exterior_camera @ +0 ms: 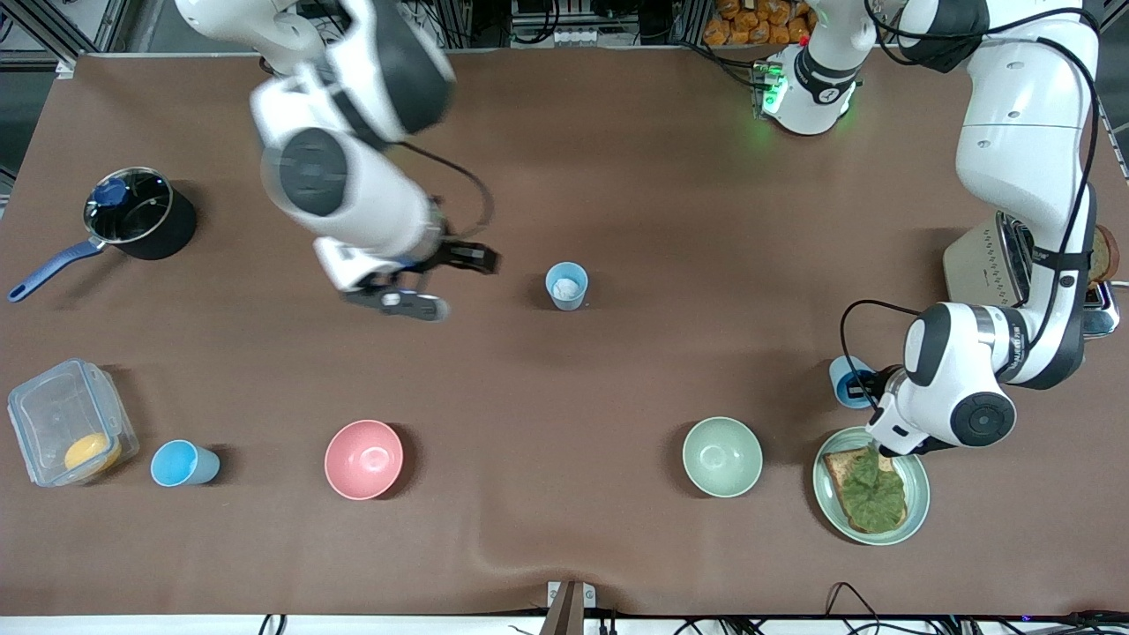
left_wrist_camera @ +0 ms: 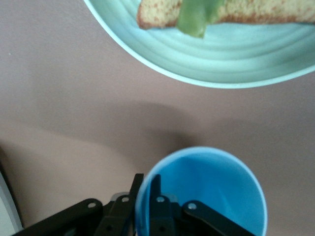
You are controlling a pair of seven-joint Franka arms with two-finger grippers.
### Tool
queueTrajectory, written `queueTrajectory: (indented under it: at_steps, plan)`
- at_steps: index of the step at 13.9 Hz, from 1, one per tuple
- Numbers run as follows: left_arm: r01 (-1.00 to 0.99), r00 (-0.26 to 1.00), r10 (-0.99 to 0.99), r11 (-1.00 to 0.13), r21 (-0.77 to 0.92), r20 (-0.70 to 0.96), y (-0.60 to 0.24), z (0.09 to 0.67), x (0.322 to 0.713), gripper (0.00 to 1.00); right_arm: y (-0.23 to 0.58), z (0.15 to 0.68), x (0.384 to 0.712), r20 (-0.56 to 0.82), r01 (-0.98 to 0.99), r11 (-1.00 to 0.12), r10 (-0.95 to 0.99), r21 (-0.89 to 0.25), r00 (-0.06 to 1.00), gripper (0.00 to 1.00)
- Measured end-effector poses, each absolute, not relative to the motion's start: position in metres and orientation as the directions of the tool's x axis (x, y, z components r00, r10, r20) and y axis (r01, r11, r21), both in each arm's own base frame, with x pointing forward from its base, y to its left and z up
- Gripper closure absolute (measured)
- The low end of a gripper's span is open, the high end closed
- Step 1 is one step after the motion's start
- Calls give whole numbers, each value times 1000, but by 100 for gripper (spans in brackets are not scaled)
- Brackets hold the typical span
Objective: Stack blue cups with both arms
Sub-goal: 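Open the right gripper and withdraw while the left gripper lifts its blue cup, then carry the second blue cup over the placed cup with the left gripper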
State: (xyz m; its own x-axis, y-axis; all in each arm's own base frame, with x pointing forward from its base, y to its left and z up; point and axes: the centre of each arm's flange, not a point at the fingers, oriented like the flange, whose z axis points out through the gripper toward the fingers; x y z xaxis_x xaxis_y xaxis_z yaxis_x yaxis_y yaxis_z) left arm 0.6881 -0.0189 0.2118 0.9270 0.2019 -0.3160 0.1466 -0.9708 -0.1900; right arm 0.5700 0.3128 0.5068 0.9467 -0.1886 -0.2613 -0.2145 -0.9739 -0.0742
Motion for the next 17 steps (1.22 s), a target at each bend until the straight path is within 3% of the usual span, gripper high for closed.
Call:
queueTrajectory:
  at_steps: [3,7,12,17]
  plan:
    - [175,927,228,-965,-197,-296,-18,223,690,94,221,537,583,-303,-135,-986,-100,-96,948,0]
    - [221,917,279,-951,-217,-287,-16,238,689,96,140,571,585,-250,-6,-997,12,-74,968,0]
    - [353,901,395,-908,-225,-181,-22,302,695,96,88,585,587,-209,92,-995,96,-30,973,0]
    - [448,874,474,-871,-204,-105,-57,366,688,96,63,580,579,-66,75,-997,76,-17,995,0]
